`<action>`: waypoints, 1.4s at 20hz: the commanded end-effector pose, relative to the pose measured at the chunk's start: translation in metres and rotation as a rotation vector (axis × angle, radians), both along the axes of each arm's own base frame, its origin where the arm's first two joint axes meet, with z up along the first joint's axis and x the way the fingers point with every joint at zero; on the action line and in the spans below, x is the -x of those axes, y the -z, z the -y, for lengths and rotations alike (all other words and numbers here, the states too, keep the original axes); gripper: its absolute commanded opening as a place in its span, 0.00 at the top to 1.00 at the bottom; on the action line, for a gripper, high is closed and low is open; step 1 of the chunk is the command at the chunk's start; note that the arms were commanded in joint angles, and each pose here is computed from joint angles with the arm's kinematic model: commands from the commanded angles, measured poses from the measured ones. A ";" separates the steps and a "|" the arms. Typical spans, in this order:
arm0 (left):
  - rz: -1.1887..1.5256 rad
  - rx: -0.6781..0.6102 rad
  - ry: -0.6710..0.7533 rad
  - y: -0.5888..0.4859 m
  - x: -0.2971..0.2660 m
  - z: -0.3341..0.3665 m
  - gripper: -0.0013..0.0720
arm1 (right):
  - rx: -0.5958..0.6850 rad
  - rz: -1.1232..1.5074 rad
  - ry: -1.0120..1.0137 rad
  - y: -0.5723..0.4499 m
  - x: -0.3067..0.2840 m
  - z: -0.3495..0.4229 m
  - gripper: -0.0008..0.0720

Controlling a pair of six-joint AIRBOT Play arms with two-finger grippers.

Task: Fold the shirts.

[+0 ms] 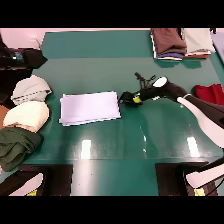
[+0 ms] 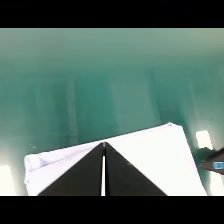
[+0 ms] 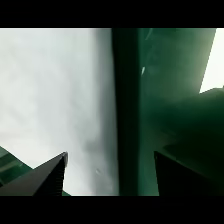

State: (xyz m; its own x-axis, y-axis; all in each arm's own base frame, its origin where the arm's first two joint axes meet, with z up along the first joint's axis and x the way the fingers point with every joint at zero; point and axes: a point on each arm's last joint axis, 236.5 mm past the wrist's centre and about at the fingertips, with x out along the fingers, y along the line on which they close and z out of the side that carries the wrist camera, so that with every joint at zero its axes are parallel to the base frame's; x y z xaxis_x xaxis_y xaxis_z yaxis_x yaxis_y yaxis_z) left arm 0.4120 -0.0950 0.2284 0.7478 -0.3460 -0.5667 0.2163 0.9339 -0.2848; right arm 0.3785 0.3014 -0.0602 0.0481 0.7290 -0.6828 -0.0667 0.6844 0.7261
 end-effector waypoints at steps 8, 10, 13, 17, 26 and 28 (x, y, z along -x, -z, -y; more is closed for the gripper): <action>-0.034 -0.003 0.218 0.025 0.009 0.094 0.95 | -0.090 0.213 -0.067 -0.026 -0.043 -0.106 0.96; -0.029 -0.007 0.277 0.025 0.020 0.118 0.95 | -0.105 0.260 -0.020 -0.055 -0.064 -0.084 0.96; -0.001 0.002 0.347 0.019 0.034 0.150 0.95 | -0.017 0.353 0.044 -0.092 -0.092 -0.009 0.96; -0.007 0.015 0.389 0.019 0.046 0.168 0.95 | 0.186 0.404 0.207 -0.127 -0.101 0.150 0.96; 0.010 0.092 0.324 0.007 0.036 0.169 0.95 | 0.470 0.426 0.822 -0.177 -0.047 0.489 0.96; 0.010 0.092 0.325 0.007 0.037 0.169 0.95 | 0.502 0.455 0.908 -0.190 -0.038 0.525 0.96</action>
